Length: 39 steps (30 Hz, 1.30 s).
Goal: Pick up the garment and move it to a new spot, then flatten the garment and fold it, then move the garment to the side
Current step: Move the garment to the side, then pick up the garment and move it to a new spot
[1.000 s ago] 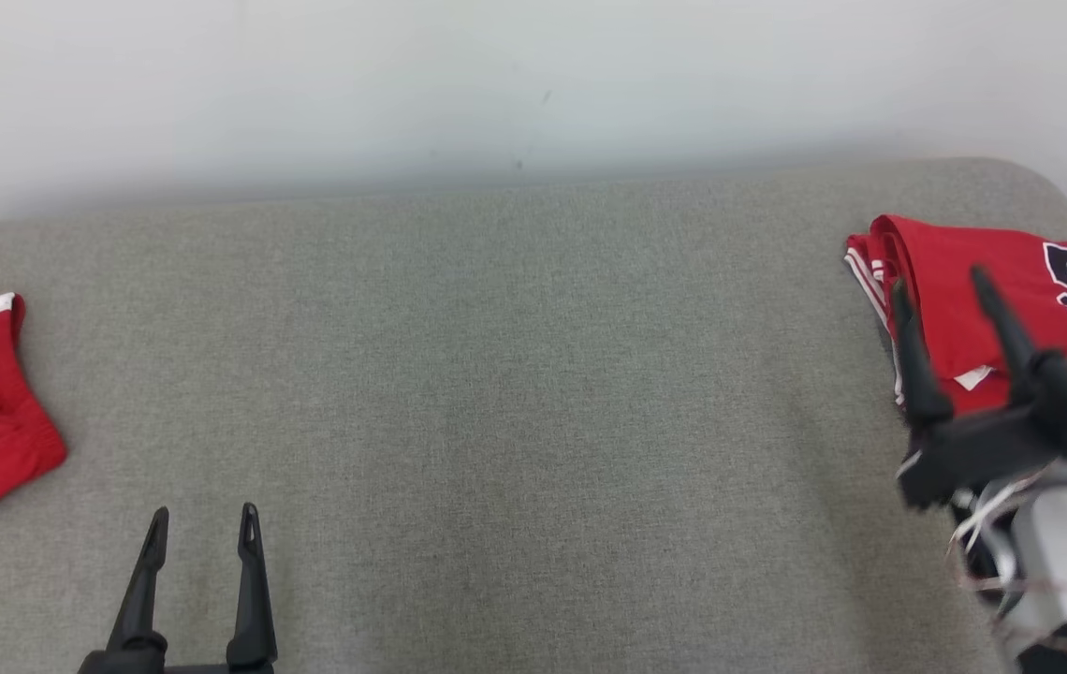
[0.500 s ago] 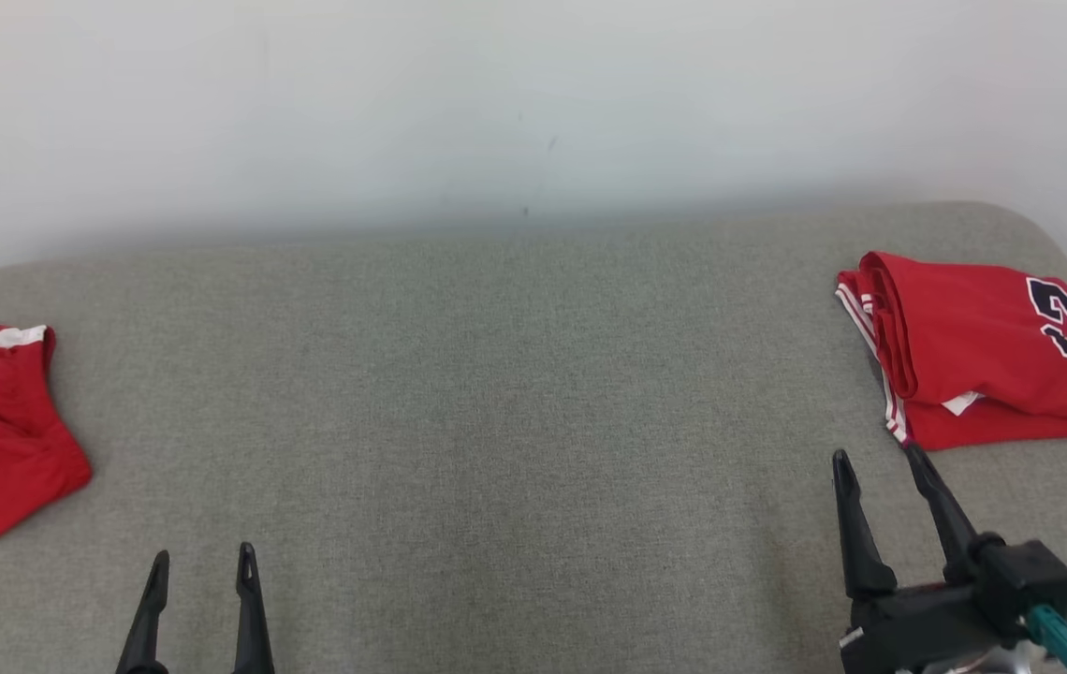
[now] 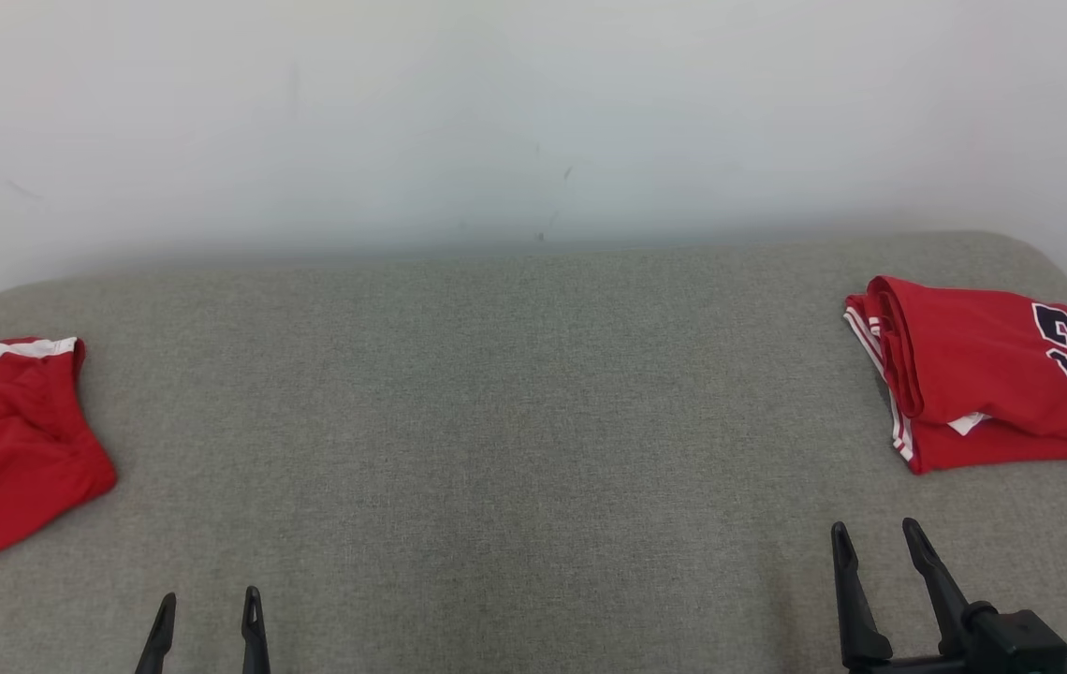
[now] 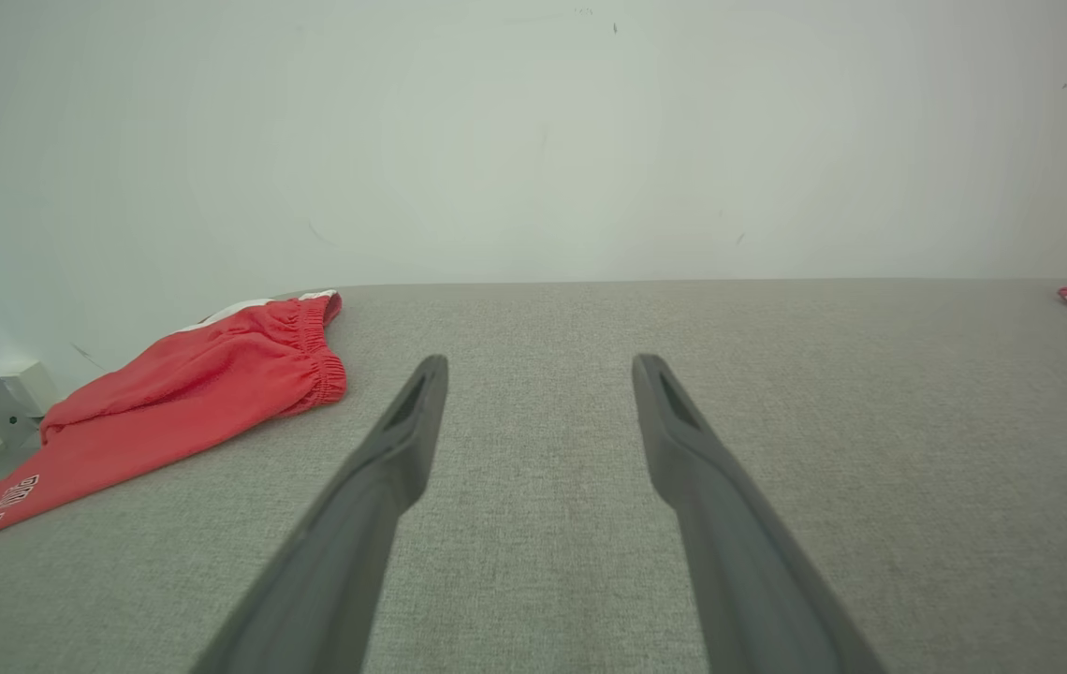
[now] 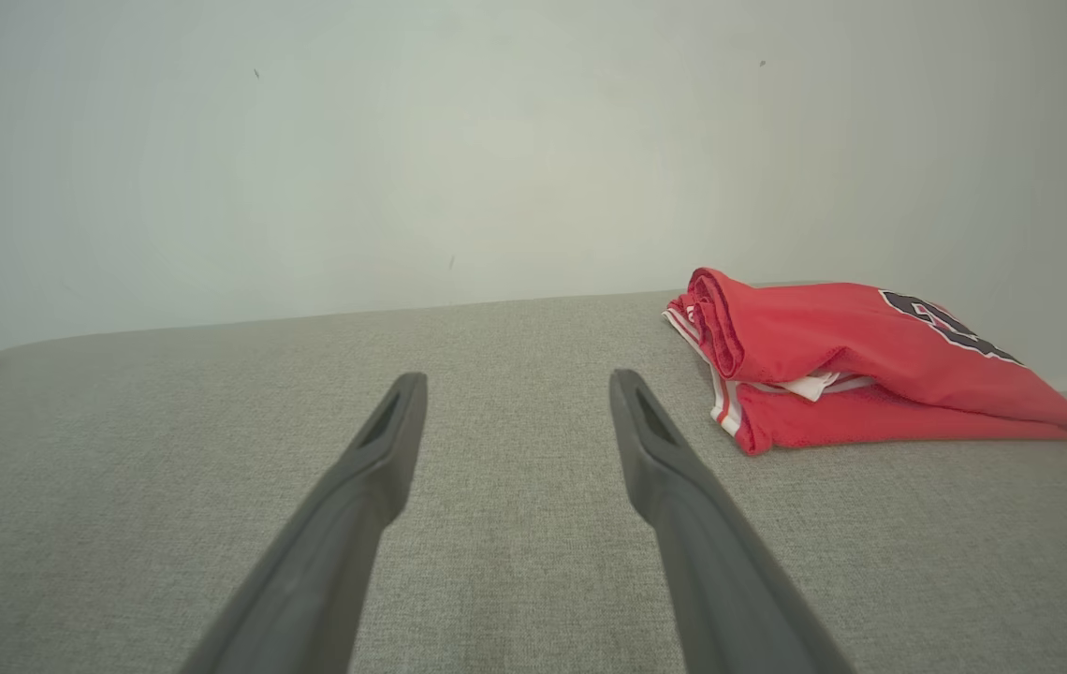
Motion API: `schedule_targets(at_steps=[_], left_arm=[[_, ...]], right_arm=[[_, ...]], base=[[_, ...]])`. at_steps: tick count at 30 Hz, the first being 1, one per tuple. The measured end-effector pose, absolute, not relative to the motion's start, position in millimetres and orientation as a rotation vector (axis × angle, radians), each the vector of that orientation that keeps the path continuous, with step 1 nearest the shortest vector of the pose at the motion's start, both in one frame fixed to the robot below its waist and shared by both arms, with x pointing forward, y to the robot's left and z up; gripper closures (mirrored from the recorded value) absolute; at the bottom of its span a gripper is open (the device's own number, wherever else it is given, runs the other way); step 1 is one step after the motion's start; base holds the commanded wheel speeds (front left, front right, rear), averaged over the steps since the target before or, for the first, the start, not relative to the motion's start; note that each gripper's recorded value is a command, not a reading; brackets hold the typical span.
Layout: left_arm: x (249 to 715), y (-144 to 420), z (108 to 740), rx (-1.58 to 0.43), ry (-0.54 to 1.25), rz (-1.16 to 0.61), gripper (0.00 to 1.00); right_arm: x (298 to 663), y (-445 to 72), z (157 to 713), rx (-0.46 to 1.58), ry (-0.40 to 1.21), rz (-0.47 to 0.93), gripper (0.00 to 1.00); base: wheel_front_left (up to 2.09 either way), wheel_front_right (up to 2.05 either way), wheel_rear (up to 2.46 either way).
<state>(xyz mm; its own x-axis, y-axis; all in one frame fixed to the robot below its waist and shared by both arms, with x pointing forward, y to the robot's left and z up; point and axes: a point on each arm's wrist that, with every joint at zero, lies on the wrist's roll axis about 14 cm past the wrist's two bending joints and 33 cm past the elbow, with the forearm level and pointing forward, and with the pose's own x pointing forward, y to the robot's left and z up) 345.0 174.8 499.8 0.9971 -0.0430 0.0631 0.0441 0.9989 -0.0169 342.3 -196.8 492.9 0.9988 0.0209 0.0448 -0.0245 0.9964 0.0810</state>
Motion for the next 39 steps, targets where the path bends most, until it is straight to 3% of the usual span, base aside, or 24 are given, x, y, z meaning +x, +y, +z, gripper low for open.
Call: schedule_targets(at_steps=[39], left_arm=[[341, 194, 507, -0.039, -0.086, 0.03, 0.0]], right_arm=[[341, -182, 482, 0.098, -0.008, 0.059, 0.0]], base=[[0.0, 0.0, 0.0]])
